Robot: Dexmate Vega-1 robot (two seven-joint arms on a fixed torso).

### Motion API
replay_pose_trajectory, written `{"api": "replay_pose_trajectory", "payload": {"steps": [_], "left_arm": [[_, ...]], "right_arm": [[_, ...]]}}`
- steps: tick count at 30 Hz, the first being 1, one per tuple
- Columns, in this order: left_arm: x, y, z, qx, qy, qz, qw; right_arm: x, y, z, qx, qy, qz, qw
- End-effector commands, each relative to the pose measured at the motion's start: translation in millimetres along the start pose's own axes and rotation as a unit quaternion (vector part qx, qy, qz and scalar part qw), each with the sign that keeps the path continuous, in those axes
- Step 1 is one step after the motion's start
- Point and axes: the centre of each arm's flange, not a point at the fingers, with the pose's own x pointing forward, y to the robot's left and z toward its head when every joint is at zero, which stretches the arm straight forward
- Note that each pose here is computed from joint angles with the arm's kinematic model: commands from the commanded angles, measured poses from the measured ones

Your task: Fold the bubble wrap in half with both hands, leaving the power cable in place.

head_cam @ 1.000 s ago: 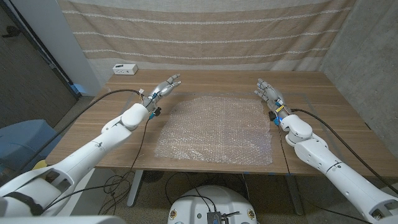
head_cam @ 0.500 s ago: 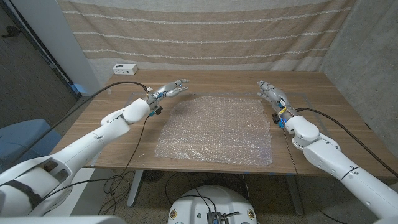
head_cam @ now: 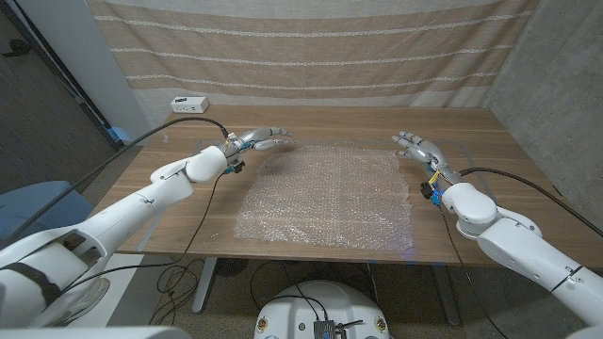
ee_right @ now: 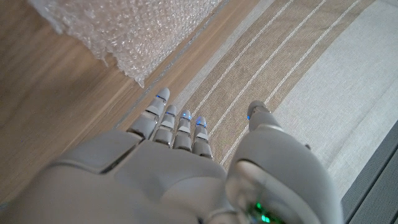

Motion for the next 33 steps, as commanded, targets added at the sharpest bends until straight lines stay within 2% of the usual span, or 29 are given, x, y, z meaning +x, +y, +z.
{"api": "replay_pose_trajectory", "payload": {"steps": [1,9,16,28,33], "left_arm": [[-0.4,-1.2,4.8,0.050,-0.015,-0.021,0.998],[2.2,-4.5,11.1,0.095,-0.029,-0.025,0.995],[8.2,-11.1,13.4,0.116,-0.035,-0.048,0.991],[20.1,-20.2,11.4,0.149,-0.024,-0.095,0.984],[25.8,-25.1,9.5,0.154,-0.010,-0.121,0.981]], "right_arm": [[-36.9,3.2,5.6,-0.060,0.058,-0.007,0.9965],[-58.4,7.6,10.1,-0.097,0.104,-0.013,0.9897],[-76.0,11.0,7.9,-0.112,0.147,-0.019,0.9825],[-90.0,11.3,13.3,-0.150,0.201,-0.028,0.9675],[-96.4,9.9,16.7,-0.166,0.221,-0.032,0.9606]]}}
